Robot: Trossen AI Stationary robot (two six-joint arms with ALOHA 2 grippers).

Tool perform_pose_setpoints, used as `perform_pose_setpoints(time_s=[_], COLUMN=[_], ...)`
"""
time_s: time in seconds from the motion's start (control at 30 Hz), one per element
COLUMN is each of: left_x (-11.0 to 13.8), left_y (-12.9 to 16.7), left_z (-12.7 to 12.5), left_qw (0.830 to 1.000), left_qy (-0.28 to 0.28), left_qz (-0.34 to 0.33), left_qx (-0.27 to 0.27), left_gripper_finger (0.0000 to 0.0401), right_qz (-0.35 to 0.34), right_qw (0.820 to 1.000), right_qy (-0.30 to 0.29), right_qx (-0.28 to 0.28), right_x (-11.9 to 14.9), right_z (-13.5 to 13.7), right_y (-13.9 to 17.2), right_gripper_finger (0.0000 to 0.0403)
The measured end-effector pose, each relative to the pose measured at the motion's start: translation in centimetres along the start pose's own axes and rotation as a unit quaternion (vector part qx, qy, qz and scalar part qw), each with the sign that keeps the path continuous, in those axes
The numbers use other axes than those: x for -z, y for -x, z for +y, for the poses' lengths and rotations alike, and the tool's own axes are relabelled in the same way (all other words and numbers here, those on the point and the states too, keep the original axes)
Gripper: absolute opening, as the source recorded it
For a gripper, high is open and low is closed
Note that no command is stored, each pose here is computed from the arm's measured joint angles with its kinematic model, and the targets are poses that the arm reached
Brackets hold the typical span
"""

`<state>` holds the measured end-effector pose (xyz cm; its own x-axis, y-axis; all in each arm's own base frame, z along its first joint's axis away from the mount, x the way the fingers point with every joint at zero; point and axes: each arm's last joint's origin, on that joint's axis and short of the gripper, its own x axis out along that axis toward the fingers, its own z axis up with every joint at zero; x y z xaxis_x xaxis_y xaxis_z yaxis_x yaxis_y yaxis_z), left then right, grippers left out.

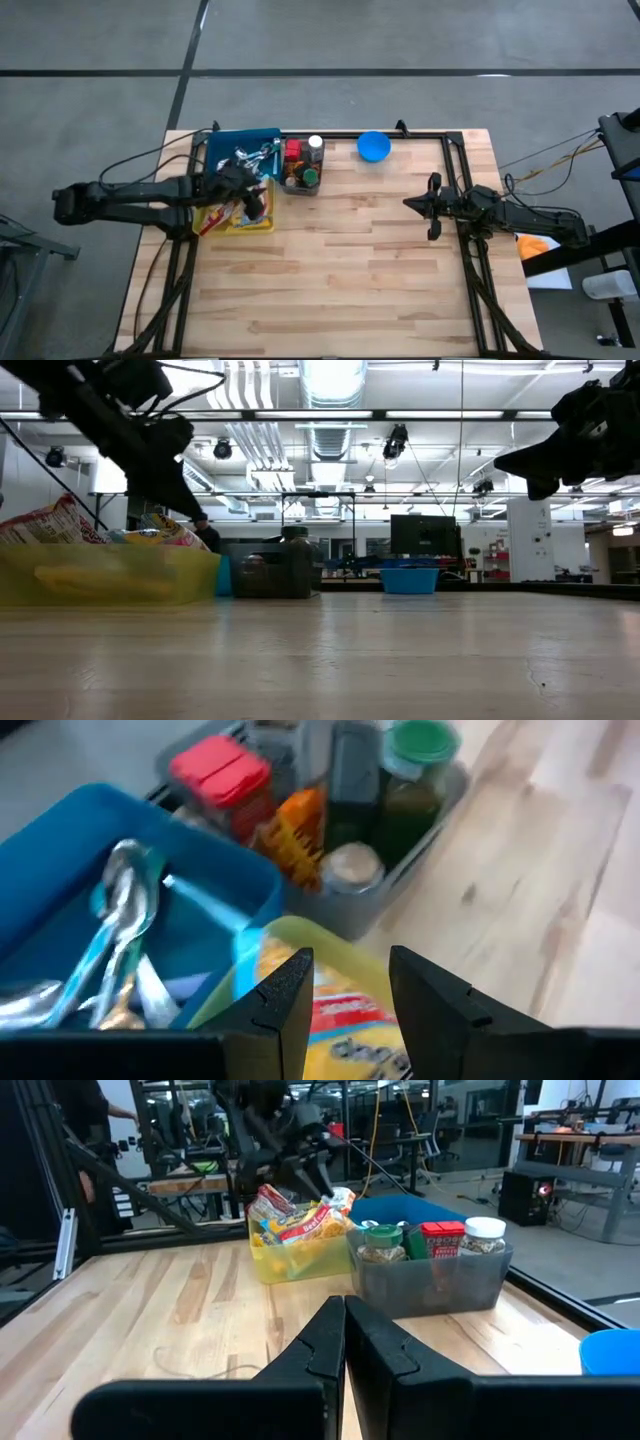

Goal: Pick & Place Food Item
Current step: Return to Home Position

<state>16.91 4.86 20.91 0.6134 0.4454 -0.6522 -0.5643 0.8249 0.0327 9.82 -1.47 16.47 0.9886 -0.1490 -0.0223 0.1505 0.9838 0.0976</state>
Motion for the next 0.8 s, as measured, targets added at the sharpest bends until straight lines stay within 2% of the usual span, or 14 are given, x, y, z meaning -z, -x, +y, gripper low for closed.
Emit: perform_pose_setpoints(time_s=[0.1,0.2,0.3,0.43,0.57,0.73,0.8], left_x=[1.5,3.0,4.2,5.4,6.5,8.4,8.3], left_y=[-0.2,0.3,1.3,2.5,3.3,3.2,3.6], left_z=[-0.4,-0.6,-0.3,0.2,0.5,0.9,0.9], left_qw=[0.997,0.987,0.976,0.959,0.934,0.911,0.901], left_qy=[-0.012,-0.032,-0.025,-0.04,-0.073,-0.098,-0.11], left_qz=[-0.068,-0.148,-0.199,-0.254,-0.311,-0.361,-0.372], left_qx=[0.025,0.058,0.08,0.116,0.158,0.176,0.191], left_gripper_finger=[0.0137,0.0137,0.0137,0.0137,0.0137,0.0137,0.0137], right_qz=[0.0,0.0,0.0,0.0,0.0,0.0,0.0], right_qw=[1.0,1.0,1.0,1.0,1.0,1.0,1.0], right_qy=[0.0,0.0,0.0,0.0,0.0,0.0,0.0], right_qx=[0.0,0.0,0.0,0.0,0.0,0.0,0.0], right_x=[0.0,0.0,0.0,0.0,0.0,0.0,0.0], right_z=[0.0,0.0,0.0,0.0,0.0,0.0,0.0], right_y=[0.0,0.0,0.0,0.0,0.0,0.0,0.0], right_gripper_finger=[0.0008,0.0008,0.0008,0.0008,0.0008,0.0008,0.0008])
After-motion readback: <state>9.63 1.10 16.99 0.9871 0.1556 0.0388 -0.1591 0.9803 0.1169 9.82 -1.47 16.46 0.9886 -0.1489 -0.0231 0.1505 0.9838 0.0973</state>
